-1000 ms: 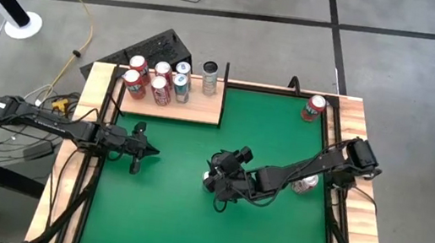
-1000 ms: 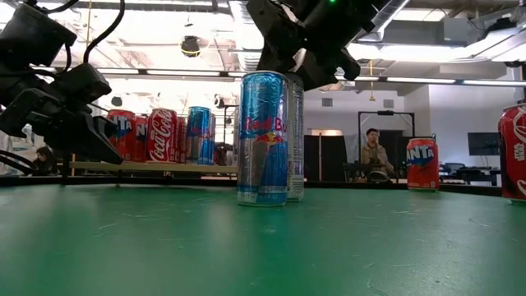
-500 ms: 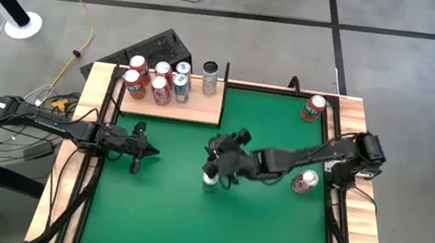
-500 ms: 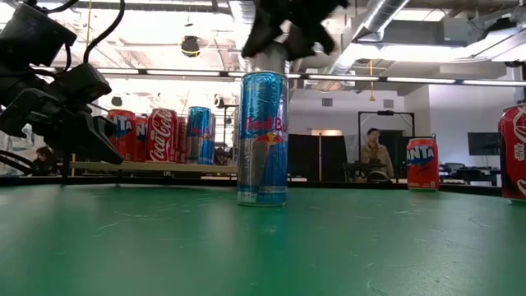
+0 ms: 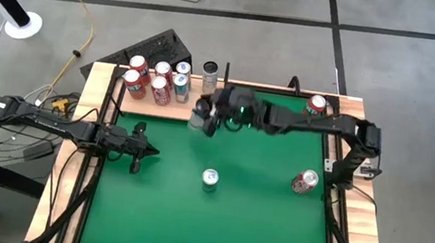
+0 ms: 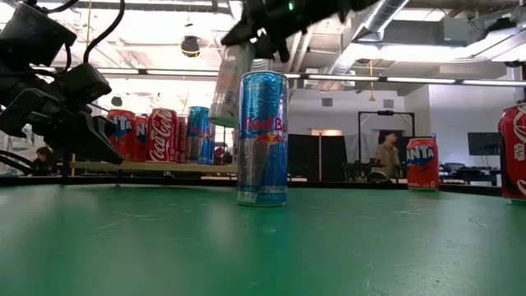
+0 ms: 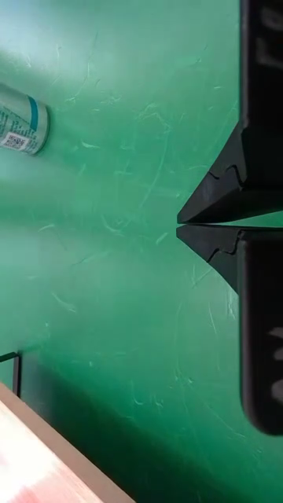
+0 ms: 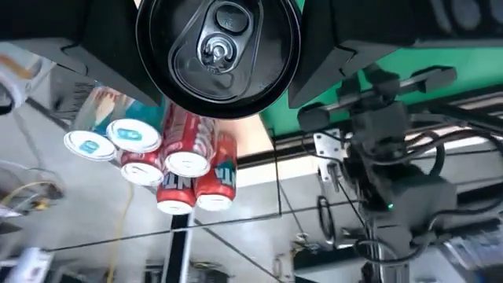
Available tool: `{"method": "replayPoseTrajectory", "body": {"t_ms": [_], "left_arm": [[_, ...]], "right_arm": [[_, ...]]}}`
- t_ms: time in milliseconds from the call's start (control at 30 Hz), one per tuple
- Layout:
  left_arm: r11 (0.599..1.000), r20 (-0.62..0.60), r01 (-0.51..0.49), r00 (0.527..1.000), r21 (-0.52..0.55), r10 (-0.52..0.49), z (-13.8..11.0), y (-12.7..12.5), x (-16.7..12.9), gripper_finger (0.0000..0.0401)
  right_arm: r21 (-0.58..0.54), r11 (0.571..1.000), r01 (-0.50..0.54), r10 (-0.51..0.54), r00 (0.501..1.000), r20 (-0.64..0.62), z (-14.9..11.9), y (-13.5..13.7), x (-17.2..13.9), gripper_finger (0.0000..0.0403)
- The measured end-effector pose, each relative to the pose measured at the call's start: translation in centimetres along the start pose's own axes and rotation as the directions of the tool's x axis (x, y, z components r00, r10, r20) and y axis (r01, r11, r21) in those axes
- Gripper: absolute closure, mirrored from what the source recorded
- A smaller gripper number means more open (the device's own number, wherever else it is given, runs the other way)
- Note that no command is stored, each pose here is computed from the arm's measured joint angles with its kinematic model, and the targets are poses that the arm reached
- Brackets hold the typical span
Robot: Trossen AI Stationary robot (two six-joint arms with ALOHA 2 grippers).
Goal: Place canned beverage on shelf
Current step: Put the top white and yellow soda can on the shelf aligned with the other white and yellow soda can
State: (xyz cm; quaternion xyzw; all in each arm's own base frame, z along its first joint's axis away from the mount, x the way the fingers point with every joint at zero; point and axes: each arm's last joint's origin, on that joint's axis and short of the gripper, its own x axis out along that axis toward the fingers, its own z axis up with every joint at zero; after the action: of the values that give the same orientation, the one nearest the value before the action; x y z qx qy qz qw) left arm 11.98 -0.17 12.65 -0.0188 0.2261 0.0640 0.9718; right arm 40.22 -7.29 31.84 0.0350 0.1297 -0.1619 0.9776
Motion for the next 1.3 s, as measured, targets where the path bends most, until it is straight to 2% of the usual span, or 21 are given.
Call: {"method": "replayPoseTrajectory", "body": {"t_ms": [133, 267, 367, 467, 833, 1100, 1300], "left_arm": [[1.0, 0.0, 0.0, 1.0, 0.0, 0.0, 0.0, 0.0, 0.0, 0.0401], [1.0, 0.0, 0.0, 1.0, 0.0, 0.0, 0.0, 0.0, 0.0, 0.0401], [1.0, 0.0, 0.0, 1.0, 0.0, 0.0, 0.0, 0.0, 0.0, 0.0401], [1.0, 0.0, 0.0, 1.0, 0.0, 0.0, 0.0, 0.0, 0.0, 0.0401], [1.0, 0.0, 0.0, 1.0, 0.0, 0.0, 0.0, 0.0, 0.0, 0.0401], [1.0, 0.0, 0.0, 1.0, 0.0, 0.0, 0.0, 0.0, 0.0, 0.0401], [1.0, 0.0, -0.001, 1.0, 0.0, 0.001, 0.0, 0.0, 0.0, 0.0401]], "right_arm": [[-0.031, 0.999, 0.007, -0.007, 1.0, -0.011, 0.1, -3.7, 0.4, 0.0125], [-0.09, 0.996, 0.009, -0.009, 1.0, 0.001, 0.3, -6.0, 0.5, 0.0125], [-0.108, 0.994, -0.033, 0.035, 0.999, 0.024, -0.4, -6.6, 1.7, 0.0125], [-0.12, 0.991, -0.064, 0.063, 0.998, -0.012, -1.7, -7.2, 2.9, 0.0125], [-0.161, 0.986, -0.044, 0.033, 0.997, -0.071, -2.9, -9.3, 5.1, 0.0125], [-0.151, 0.984, -0.093, 0.073, 0.989, -0.129, -3.4, -9.6, 5.8, 0.0124], [-0.143, 0.986, -0.089, 0.071, 0.99, -0.123, -3.3, -9.7, 5.7, 0.0067]]}}
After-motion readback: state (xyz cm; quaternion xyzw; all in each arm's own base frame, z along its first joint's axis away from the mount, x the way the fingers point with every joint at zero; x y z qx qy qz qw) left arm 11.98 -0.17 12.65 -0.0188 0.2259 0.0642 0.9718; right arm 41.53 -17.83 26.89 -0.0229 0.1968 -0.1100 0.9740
